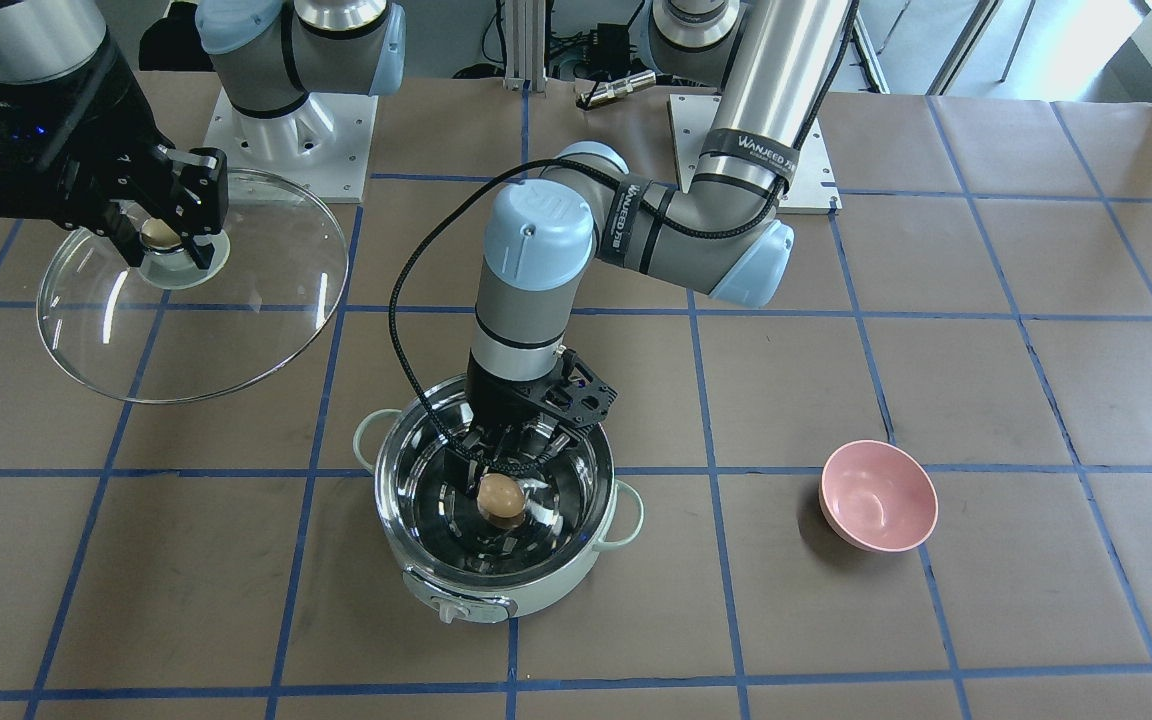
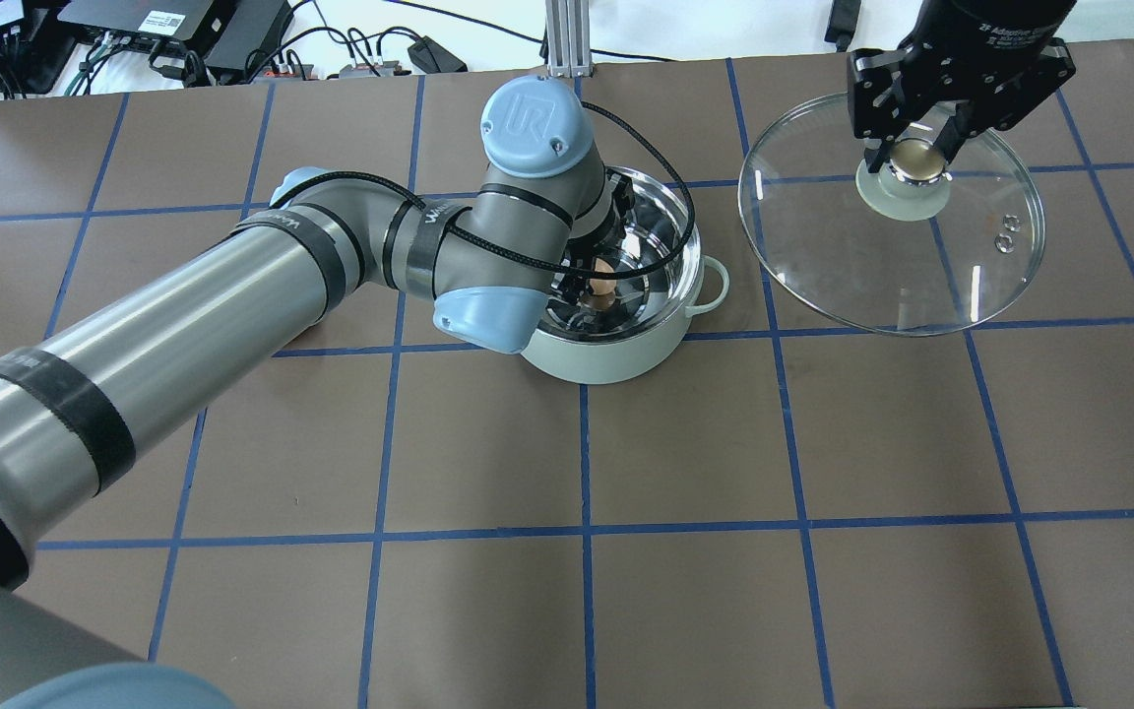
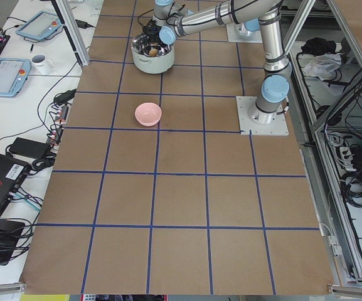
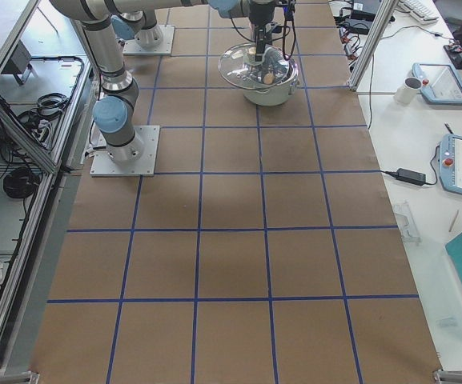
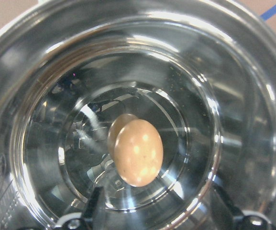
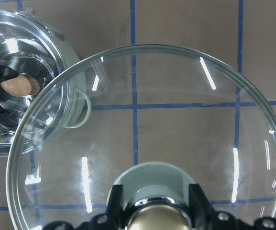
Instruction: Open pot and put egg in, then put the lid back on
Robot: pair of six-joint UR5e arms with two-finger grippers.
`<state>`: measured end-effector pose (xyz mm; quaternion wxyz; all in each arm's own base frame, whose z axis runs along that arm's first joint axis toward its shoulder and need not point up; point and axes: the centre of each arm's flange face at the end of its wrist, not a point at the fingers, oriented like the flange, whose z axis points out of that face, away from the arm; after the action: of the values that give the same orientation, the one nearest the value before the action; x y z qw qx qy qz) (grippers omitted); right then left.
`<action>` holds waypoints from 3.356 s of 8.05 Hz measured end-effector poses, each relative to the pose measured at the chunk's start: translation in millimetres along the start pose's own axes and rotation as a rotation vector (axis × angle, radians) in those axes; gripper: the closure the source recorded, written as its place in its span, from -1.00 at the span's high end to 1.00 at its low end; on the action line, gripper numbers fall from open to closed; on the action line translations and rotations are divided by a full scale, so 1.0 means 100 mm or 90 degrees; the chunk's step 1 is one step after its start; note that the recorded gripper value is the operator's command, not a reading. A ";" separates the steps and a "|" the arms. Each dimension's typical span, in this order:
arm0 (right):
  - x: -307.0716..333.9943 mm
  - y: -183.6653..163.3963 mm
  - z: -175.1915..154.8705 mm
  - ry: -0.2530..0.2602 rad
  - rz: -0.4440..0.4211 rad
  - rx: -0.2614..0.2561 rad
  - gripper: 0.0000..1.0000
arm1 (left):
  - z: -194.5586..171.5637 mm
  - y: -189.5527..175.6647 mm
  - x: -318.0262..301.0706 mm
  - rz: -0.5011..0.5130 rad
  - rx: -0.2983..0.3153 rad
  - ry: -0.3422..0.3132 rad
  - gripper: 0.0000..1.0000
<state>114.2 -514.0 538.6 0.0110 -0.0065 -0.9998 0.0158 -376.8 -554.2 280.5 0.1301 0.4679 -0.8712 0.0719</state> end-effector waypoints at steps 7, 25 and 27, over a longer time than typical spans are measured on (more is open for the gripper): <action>-0.84 -0.55 0.57 0.015 0.011 0.018 -0.16 | -1.83 -1.31 -0.42 0.216 0.101 -0.040 1.00; -2.46 -0.77 1.74 0.011 0.037 0.016 -0.18 | -2.47 -1.78 -1.29 0.609 -0.055 -0.176 1.00; -2.48 -0.77 1.75 0.009 0.028 0.020 -0.18 | -2.47 -1.79 -1.30 0.613 -0.054 -0.183 1.00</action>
<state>357.2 -599.8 360.7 0.0178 -0.0286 -0.9989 0.0317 -119.5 -488.4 478.8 -0.0199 0.0122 -0.9995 0.0230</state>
